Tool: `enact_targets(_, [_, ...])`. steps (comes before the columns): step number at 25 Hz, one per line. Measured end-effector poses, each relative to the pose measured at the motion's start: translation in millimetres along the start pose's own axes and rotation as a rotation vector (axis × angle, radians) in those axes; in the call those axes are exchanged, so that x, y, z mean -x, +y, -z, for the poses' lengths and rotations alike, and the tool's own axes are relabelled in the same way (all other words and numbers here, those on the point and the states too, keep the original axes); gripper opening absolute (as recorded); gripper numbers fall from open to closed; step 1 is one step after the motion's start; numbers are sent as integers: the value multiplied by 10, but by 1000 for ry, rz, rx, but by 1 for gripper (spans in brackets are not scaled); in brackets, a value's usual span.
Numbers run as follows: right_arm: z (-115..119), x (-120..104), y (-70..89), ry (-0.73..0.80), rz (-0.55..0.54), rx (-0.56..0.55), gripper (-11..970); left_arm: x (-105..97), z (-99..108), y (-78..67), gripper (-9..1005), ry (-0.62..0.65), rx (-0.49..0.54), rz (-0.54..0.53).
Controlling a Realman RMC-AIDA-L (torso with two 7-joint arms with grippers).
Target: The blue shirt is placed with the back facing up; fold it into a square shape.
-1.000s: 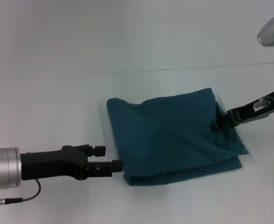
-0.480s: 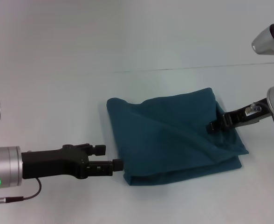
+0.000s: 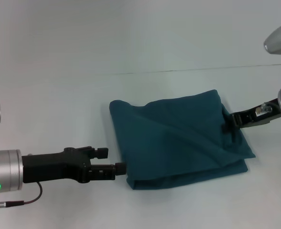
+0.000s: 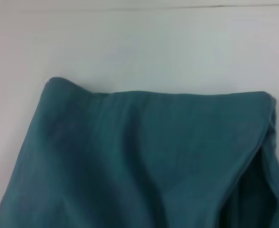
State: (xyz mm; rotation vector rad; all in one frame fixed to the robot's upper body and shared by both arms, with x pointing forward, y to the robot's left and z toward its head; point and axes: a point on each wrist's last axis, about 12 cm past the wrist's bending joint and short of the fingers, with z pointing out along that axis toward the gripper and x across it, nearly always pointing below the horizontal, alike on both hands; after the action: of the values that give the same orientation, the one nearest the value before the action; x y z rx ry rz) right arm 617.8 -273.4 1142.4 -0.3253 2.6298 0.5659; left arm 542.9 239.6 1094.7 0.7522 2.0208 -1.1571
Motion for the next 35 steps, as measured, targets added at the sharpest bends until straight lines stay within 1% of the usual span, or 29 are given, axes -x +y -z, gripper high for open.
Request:
enact_targets(2, [26,6,-27,-13,-9,4,10,-9,-3,0,936,1,-1,2])
enact_targets(7, [101,23,-121,-50,-37,21,9,-32,-14,0,937,3,-5,-2])
enact_targets(11, [106,4,-244,-61,-68,12,9,-48,-22,1,937,3,-8,-6])
enact_targets(16, [58,2,-291,-75,-55,-14,10,-47,-21,6,936,1,-5,-15])
enact_targets(25, [-58,-1,-307,-100,-38,-50,10,-57,-20,31,937,14,16,-12])
enact_targets(29, [-56,-1,-322,-100,-44,-54,11,-39,-14,54,937,30,35,17])
enact_targets(35, [-6,-11,-362,-103,-55,-58,12,58,-10,93,937,59,54,67])
